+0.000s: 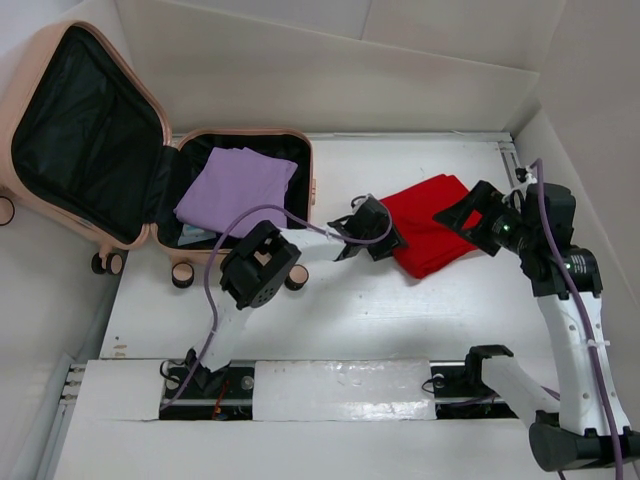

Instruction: Pack the luggage

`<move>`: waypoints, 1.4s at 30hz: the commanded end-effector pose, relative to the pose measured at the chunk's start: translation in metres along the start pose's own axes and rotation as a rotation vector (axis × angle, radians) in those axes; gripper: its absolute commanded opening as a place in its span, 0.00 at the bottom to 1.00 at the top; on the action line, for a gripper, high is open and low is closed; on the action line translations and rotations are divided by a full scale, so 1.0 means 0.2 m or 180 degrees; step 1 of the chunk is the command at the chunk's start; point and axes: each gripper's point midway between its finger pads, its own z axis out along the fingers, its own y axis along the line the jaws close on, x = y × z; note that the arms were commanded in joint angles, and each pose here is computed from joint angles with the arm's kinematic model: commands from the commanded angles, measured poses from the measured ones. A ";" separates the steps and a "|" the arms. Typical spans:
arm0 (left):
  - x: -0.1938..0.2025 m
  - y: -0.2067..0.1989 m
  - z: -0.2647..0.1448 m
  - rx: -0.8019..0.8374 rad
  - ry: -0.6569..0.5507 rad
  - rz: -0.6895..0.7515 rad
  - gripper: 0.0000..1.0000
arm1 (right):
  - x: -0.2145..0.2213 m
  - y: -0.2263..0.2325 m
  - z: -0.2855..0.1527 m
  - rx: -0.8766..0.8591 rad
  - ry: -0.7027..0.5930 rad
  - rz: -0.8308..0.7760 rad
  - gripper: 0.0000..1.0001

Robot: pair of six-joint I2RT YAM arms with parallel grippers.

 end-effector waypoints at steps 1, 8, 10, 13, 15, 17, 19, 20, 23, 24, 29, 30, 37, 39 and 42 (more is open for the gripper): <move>-0.10 0.04 0.10 -0.0126 -0.0219 -0.0118 0.42 | -0.07 0.11 -0.04 -0.0252 -0.0180 -0.0171 0.93; -0.38 -0.37 0.02 0.0350 -0.0594 0.0216 0.00 | -0.11 0.21 -0.14 -0.0396 -0.0322 -0.0233 0.93; -0.45 -0.53 -0.09 0.0504 -0.0743 0.0504 0.00 | -0.14 0.24 -0.17 -0.0443 -0.0384 -0.0262 0.93; -0.59 -0.88 -0.34 0.0882 -0.1002 0.0753 0.00 | -0.16 0.27 -0.20 -0.0487 -0.0442 -0.0289 0.93; -0.74 -1.07 -0.56 0.1074 -0.1230 0.0970 0.00 | -0.16 0.27 -0.20 -0.0488 -0.0443 -0.0289 0.93; -0.86 -1.17 -0.72 0.1168 -0.1394 0.1080 0.00 | -0.17 0.29 -0.23 -0.0521 -0.0486 -0.0310 0.93; -1.06 -1.25 -0.97 0.1339 -0.1619 0.1141 0.00 | -0.17 0.29 -0.23 -0.0521 -0.0486 -0.0310 0.93; -1.14 -1.25 -1.05 0.1353 -0.1696 0.1158 0.00 | -0.16 0.31 -0.23 -0.0581 -0.0466 -0.0336 0.93; -1.47 -1.17 -1.41 0.1391 -0.2108 0.1109 0.00 | -0.16 0.30 -0.20 -0.0563 -0.0441 -0.0324 0.93; -1.64 -1.09 -1.59 0.1350 -0.2349 0.1056 0.00 | -0.15 0.29 -0.19 -0.0562 -0.0396 -0.0323 0.93; -1.98 -0.69 -1.86 0.1084 -0.2571 0.0819 0.00 | -0.14 0.30 -0.15 -0.0581 -0.0328 -0.0324 0.93; -2.01 -0.63 -1.89 0.1040 -0.2619 0.0789 0.00 | -0.13 0.30 -0.15 -0.0599 -0.0309 -0.0335 0.93; -2.12 -0.16 -2.06 0.0736 -0.2807 0.0438 0.00 | -0.12 0.33 -0.12 -0.0663 -0.0240 -0.0361 0.93; -2.04 -0.04 -2.05 0.0556 -0.2803 0.0499 0.00 | -0.13 0.33 -0.10 -0.0663 -0.0240 -0.0361 0.93; -1.91 0.08 -2.04 0.0335 -0.2817 0.0547 0.00 | -0.11 0.32 -0.09 -0.0664 -0.0202 -0.0391 0.93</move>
